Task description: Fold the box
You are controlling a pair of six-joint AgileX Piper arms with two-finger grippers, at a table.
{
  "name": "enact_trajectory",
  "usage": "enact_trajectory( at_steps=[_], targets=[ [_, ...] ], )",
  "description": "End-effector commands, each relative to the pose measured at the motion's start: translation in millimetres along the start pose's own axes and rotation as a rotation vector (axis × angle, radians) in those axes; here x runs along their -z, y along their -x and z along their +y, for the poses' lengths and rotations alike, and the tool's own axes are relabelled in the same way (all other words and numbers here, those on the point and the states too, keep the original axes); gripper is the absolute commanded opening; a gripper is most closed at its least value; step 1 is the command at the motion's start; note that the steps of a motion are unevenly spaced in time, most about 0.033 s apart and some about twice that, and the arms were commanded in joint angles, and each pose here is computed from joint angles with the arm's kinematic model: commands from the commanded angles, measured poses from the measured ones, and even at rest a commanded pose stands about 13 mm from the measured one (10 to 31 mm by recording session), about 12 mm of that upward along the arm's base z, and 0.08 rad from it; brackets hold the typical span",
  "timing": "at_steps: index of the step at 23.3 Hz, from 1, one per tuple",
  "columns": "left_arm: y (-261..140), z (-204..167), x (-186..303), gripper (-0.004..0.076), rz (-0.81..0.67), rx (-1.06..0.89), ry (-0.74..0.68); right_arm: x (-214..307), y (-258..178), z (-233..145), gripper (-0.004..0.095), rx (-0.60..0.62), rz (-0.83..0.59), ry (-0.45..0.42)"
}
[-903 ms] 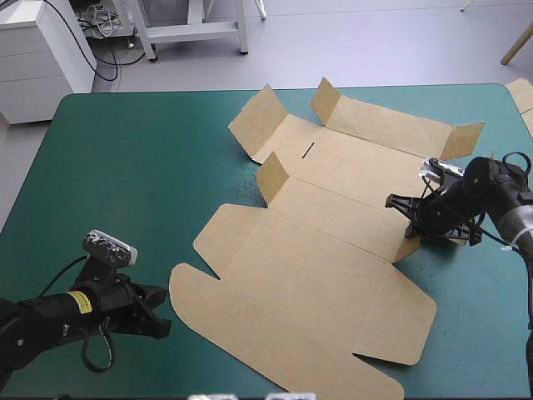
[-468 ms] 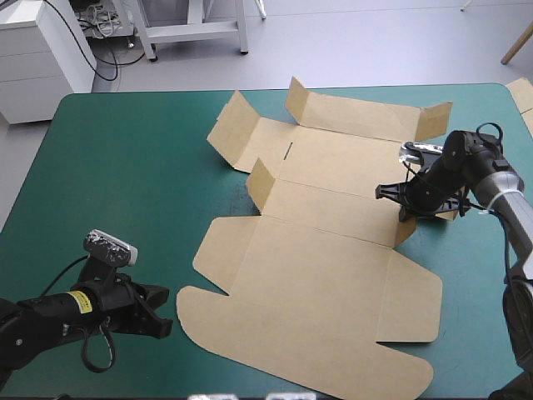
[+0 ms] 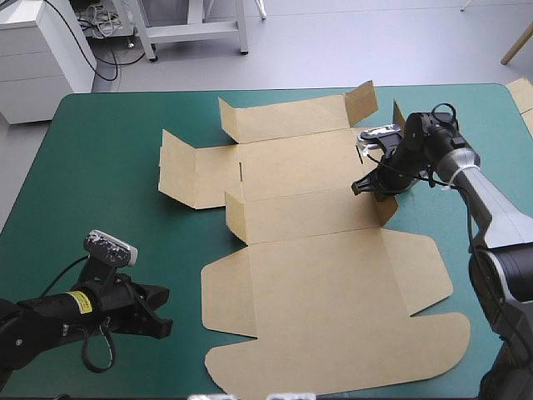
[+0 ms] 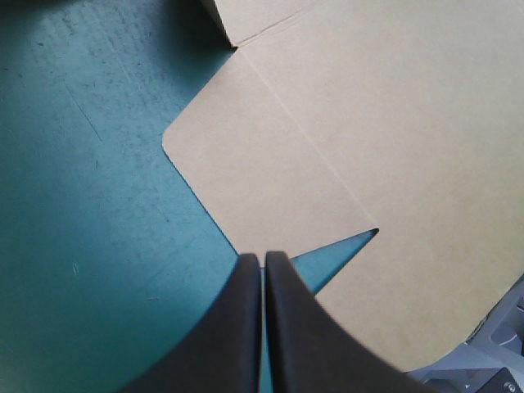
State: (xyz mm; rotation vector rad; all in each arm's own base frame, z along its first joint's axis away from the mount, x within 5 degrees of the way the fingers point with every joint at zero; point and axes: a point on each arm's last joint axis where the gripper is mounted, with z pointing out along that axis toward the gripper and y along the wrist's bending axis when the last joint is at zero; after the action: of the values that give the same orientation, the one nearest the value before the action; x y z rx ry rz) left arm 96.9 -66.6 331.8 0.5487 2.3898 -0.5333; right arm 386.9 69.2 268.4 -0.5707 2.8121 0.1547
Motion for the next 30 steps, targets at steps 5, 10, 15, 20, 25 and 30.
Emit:
enact_trajectory(
  at_steps=[5, 10, 15, 20, 25, 30],
  targets=[
    [11, -5, 7, -0.0008, -0.073, 0.003, -0.026, 26, 29, 16, -0.0021, 0.246, -0.136, -0.041],
    [10, -5, 7, -0.0008, -0.069, 0.002, -0.026, 10, 40, 30, -0.0021, 0.333, -0.134, 0.002],
    [10, -5, 7, -0.0008, -0.065, 0.002, -0.027, 0, 42, 46, -0.0021, 0.519, -0.088, -0.061],
    [9, -5, 7, -0.0008, -0.052, 0.002, -0.029, 0, 49, 58, -0.0022, 0.714, -0.127, -0.121],
    [10, -5, 7, -0.0008, -0.061, 0.003, -0.029, 5, 59, 67, -0.0021, 0.934, -0.207, -0.185],
    [10, -6, 7, -0.0008, -0.067, 0.016, -0.034, 7, 70, 98, -0.0022, 1.179, -0.31, -0.246]
  ],
)
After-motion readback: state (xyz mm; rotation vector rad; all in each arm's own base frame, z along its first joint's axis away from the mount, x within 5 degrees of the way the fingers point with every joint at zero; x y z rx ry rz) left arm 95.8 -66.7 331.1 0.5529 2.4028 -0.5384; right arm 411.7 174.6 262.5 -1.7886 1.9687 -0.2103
